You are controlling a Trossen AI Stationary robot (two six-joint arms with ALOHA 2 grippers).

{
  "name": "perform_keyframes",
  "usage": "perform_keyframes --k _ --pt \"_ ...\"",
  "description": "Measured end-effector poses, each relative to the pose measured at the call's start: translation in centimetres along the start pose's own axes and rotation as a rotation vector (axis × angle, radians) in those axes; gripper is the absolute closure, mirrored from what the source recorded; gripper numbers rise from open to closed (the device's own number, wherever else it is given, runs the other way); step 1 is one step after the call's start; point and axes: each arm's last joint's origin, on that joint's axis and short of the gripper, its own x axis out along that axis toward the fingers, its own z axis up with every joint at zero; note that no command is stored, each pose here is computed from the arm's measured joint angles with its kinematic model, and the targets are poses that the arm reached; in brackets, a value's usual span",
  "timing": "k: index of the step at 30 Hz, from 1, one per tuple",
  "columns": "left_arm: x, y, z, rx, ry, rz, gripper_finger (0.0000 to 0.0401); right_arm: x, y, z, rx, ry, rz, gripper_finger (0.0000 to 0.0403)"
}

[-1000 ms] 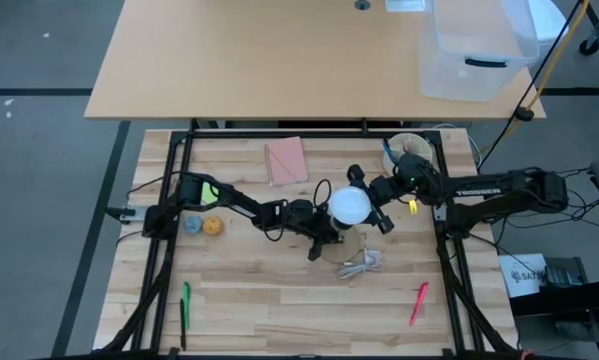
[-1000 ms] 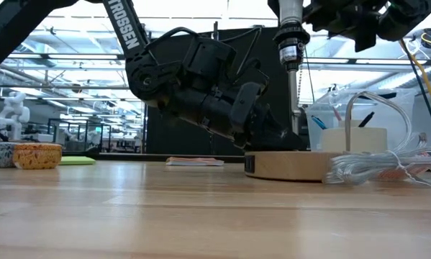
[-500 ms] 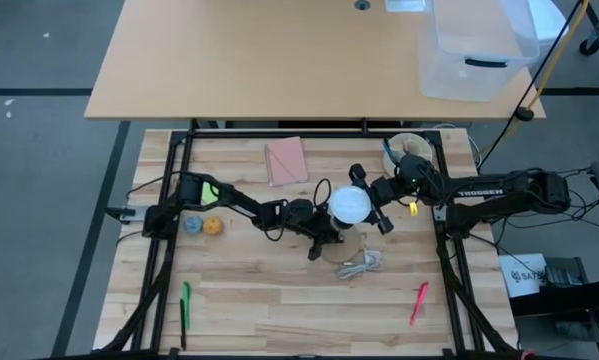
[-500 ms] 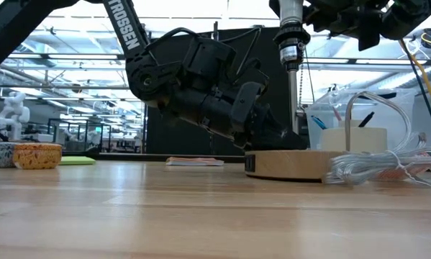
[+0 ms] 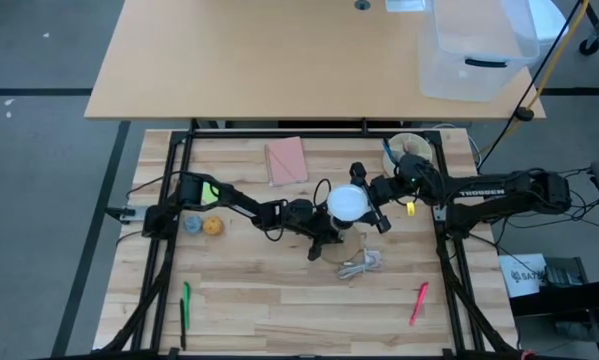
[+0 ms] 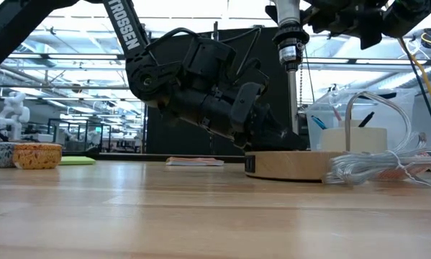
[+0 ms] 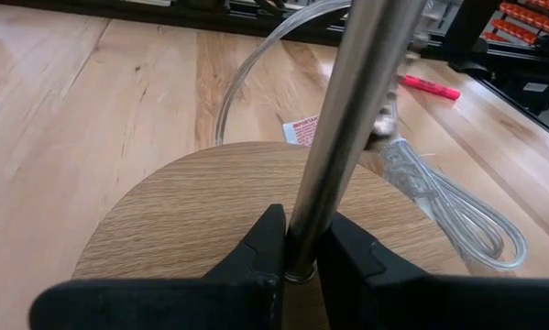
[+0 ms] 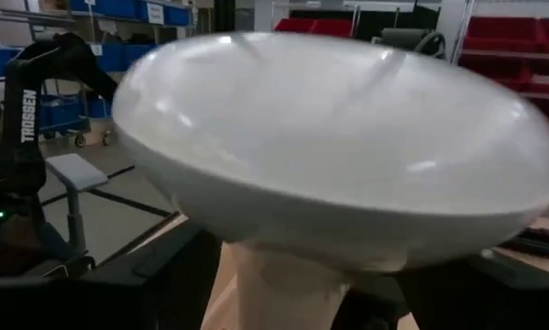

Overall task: Screw lightbulb
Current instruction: Remove the lightbulb from the lamp

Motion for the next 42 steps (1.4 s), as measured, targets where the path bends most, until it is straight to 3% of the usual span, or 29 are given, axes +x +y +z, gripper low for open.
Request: perform_keyframes --k 8,20,33,38,42 --pt "0.0 0.0 0.0 -0.003 -0.001 0.0 0.036 -0.6 0.3 0.8 -0.03 -0.032 -0.008 0.0117" --pt "0.0 0.0 0.0 -0.01 -0.004 -0.002 0.036 -0.8 0.4 1.1 -0.041 -0.034 -0.038 0.0161" --pt "0.0 0.0 0.0 0.0 -0.002 -0.003 0.036 -0.3 1.1 1.2 -0.031 0.012 -0.033 0.0106" --pt "0.0 0.0 0.0 0.0 -0.002 -0.002 0.036 -0.3 1.4 0.7 0.003 0.062 -0.024 0.0102" --pt "0.0 0.0 0.0 -0.001 -0.002 -0.002 0.036 -0.9 1.5 0.6 0.03 0.12 -0.081 0.0102"
